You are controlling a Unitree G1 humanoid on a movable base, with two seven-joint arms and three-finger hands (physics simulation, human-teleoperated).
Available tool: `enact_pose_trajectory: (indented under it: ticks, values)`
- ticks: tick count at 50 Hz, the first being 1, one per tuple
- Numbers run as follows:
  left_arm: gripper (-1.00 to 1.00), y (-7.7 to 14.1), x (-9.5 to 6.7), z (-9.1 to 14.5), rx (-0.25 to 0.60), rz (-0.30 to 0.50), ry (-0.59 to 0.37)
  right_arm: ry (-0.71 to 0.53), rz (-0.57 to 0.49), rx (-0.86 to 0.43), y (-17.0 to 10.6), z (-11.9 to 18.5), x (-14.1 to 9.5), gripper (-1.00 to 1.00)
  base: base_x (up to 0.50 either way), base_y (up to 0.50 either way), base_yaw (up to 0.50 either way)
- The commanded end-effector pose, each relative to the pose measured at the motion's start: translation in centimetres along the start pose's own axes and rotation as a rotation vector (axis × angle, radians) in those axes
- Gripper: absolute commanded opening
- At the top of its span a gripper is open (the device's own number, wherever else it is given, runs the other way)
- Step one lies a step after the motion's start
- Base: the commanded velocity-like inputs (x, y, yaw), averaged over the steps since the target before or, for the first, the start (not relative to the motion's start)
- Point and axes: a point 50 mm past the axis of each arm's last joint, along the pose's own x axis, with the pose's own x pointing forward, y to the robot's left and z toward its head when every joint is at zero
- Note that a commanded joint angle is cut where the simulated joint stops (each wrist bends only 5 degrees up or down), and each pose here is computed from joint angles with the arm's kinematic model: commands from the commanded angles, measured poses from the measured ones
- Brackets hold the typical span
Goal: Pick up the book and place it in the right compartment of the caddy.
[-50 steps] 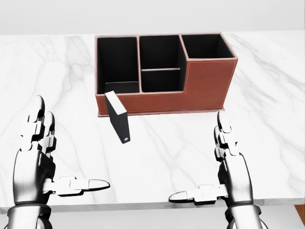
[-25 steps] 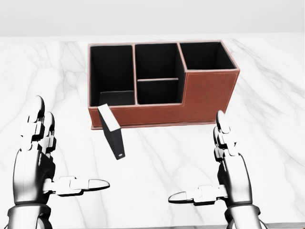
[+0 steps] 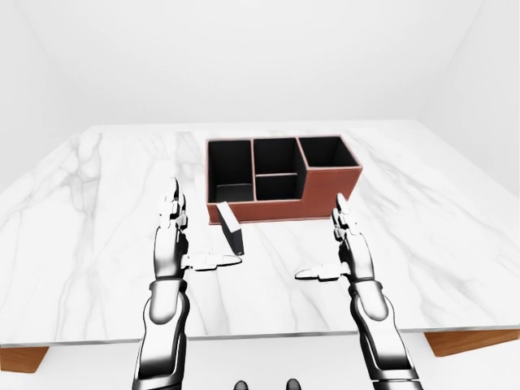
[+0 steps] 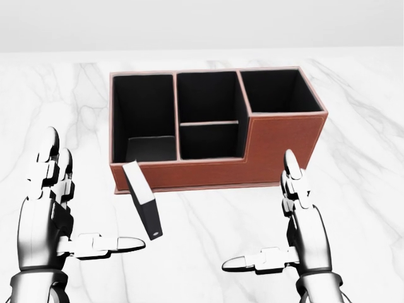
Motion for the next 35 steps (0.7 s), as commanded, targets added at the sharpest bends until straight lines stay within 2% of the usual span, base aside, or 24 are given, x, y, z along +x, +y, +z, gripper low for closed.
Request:
enact_pose_trajectory:
  ticks: [1,6,7,11,13,14,17,19,23,25,35]
  values:
    - [1.0,0.0,0.0,0.0,0.0,-0.001,0.001,-0.01,0.004,-0.007,0.0,0.2,0.0,1.0,0.23,0.0,0.0]
    - [1.0,0.0,0.0,-0.1,-0.001,-0.001,0.004,-0.013,0.005,-0.01,0.1,0.3,-0.1,1.0,0.23,0.0,0.0]
    - [1.0,0.0,0.0,-0.1,0.0,-0.001,0.004,0.029,0.005,-0.008,0.1,-0.7,-0.1,1.0,0.23,0.0,0.0]
    - [1.0,0.0,0.0,-0.1,0.0,-0.002,0.005,-0.012,0.005,-0.008,0.1,0.3,-0.1,1.0,0.23,0.0,0.0]
    - [1.0,0.0,0.0,-0.2,0.0,-0.002,0.006,0.076,0.005,-0.006,0.2,-1.8,-0.3,1.0,0.23,0.0,0.0]
    - [1.0,-0.1,0.0,-0.2,0.0,-0.003,0.008,0.016,0.006,-0.006,0.1,-0.4,-0.1,1.0,0.23,0.0,0.0]
    - [1.0,-0.1,0.0,-0.2,0.0,-0.002,0.007,-0.012,0.006,-0.005,0.1,0.3,-0.1,1.0,0.23,0.0,0.0]
    - [1.0,0.0,0.0,-0.2,0.0,-0.002,0.006,0.078,0.006,-0.004,0.3,-1.8,-0.3,1.0,0.23,0.0,0.0]
    - [1.0,0.0,0.0,-0.1,0.0,-0.002,0.006,-0.009,0.007,-0.005,0.1,0.2,-0.1,1.0,0.23,0.0,0.0]
    - [1.0,0.0,0.0,-0.1,0.0,-0.001,0.005,0.026,0.007,-0.004,0.2,-0.6,-0.1,1.0,0.23,0.0,0.0]
    - [1.0,-0.1,0.0,-0.2,-0.001,-0.003,0.006,-0.003,0.009,-0.005,0.1,0.1,0.0,1.0,0.23,0.0,0.0]
